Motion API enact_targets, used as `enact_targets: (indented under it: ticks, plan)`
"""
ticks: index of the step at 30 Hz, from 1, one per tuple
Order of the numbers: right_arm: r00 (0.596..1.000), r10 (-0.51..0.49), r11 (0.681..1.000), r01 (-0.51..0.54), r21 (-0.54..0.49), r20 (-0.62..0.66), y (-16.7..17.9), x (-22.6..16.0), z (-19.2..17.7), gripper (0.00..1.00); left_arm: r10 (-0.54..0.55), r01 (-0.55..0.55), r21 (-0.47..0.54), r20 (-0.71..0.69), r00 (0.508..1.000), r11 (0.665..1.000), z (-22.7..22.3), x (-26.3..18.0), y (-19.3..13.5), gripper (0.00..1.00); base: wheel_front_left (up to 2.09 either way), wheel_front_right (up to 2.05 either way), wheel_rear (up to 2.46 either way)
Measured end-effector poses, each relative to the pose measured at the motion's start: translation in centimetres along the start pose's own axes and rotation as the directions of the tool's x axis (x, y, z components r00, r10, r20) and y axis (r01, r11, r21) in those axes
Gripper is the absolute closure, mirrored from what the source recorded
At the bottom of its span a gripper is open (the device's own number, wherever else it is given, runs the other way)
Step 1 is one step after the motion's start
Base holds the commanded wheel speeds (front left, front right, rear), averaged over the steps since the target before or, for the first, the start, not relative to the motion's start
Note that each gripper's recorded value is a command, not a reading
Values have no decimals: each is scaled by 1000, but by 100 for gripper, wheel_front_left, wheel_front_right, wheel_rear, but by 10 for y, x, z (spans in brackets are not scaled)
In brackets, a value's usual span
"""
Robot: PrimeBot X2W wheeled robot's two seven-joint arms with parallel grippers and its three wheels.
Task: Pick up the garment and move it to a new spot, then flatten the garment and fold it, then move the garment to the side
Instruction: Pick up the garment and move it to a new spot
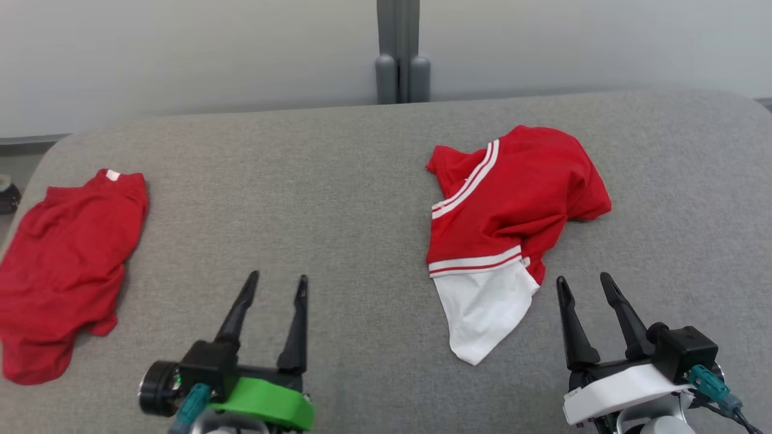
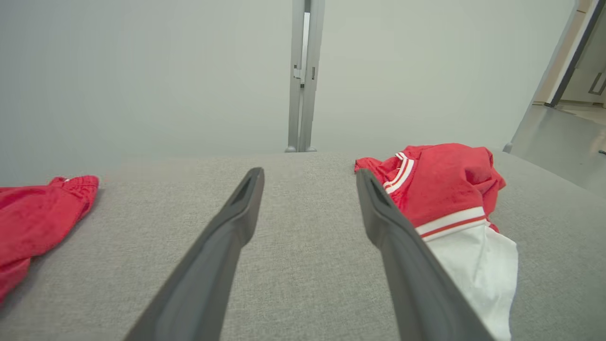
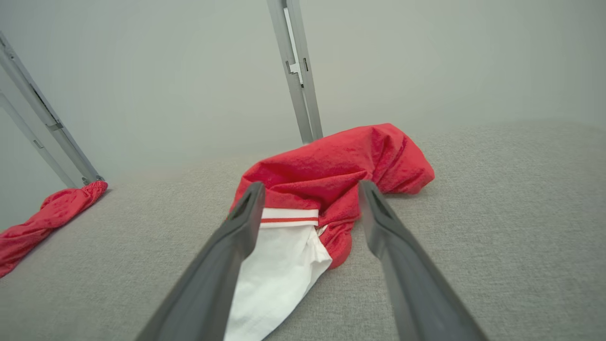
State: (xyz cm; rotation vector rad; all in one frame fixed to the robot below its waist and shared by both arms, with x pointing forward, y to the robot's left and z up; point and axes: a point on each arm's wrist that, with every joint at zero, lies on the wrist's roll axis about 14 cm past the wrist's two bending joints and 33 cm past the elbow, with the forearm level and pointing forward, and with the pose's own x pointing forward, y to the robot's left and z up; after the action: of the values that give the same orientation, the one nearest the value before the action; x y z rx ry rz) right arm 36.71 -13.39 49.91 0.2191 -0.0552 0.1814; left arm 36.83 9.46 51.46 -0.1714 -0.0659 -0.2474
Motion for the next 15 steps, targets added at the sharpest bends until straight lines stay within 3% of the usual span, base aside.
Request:
enact_targets:
  ticks: [6,15]
  plan:
    - [997,62,998,-62,-5,35,20,2,12,0,186,-188,17,74,980,982,20,-41,49,0,0,0,0]
    - [995,92,996,-91,-19,48,32,-15,17,0,200,-211,75,130,971,975,34,-71,55,0,0,0,0]
